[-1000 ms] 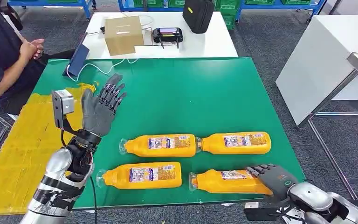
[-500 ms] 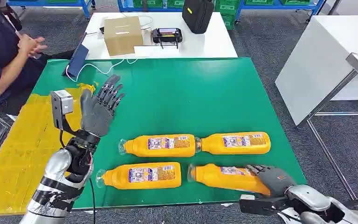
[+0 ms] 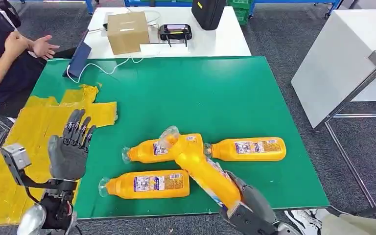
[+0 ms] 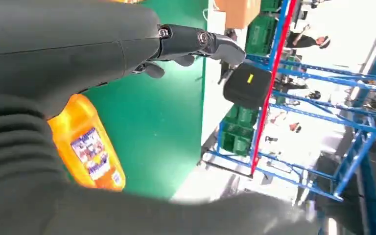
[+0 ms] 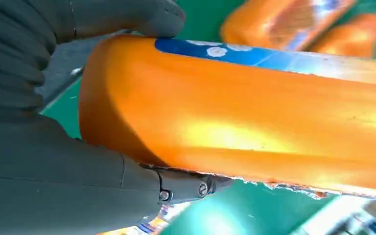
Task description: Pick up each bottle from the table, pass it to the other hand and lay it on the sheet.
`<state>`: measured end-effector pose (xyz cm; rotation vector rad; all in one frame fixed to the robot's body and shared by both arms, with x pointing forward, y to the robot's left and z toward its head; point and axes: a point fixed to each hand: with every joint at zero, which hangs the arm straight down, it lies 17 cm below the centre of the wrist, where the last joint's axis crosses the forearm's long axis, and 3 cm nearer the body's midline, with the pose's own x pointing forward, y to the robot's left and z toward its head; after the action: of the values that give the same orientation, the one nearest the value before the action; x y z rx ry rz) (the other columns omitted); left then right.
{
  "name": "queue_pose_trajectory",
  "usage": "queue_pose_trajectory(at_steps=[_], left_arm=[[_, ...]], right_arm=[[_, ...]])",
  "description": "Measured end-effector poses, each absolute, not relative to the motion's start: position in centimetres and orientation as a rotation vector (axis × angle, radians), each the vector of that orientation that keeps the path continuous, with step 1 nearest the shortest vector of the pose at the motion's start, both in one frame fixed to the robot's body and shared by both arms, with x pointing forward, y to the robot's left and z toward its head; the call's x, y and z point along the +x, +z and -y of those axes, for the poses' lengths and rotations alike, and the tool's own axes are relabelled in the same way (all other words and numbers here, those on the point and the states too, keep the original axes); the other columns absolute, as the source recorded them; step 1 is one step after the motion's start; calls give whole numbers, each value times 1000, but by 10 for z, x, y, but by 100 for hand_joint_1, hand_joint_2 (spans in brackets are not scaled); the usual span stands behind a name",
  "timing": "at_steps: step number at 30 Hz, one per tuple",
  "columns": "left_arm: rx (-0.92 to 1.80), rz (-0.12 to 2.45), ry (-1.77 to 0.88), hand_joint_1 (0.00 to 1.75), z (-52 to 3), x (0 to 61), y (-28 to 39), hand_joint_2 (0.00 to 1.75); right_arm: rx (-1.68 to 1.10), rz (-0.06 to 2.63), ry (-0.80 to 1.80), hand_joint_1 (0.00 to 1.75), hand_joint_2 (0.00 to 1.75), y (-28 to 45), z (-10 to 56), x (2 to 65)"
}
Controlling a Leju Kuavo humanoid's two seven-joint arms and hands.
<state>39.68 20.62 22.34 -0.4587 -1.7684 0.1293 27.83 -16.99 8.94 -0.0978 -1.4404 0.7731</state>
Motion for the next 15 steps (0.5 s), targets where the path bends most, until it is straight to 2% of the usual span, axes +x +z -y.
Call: queue_pose_trajectory(at_steps=[7,15], left_arm=[[-613,1740,134,0,-168,379,237,175],[-870,1652,179,0,-129,370,256,175]], right_arm=[[-81,1534,711,175,175,119,150,301],[-154,1612,707,175,175,147,130,361]])
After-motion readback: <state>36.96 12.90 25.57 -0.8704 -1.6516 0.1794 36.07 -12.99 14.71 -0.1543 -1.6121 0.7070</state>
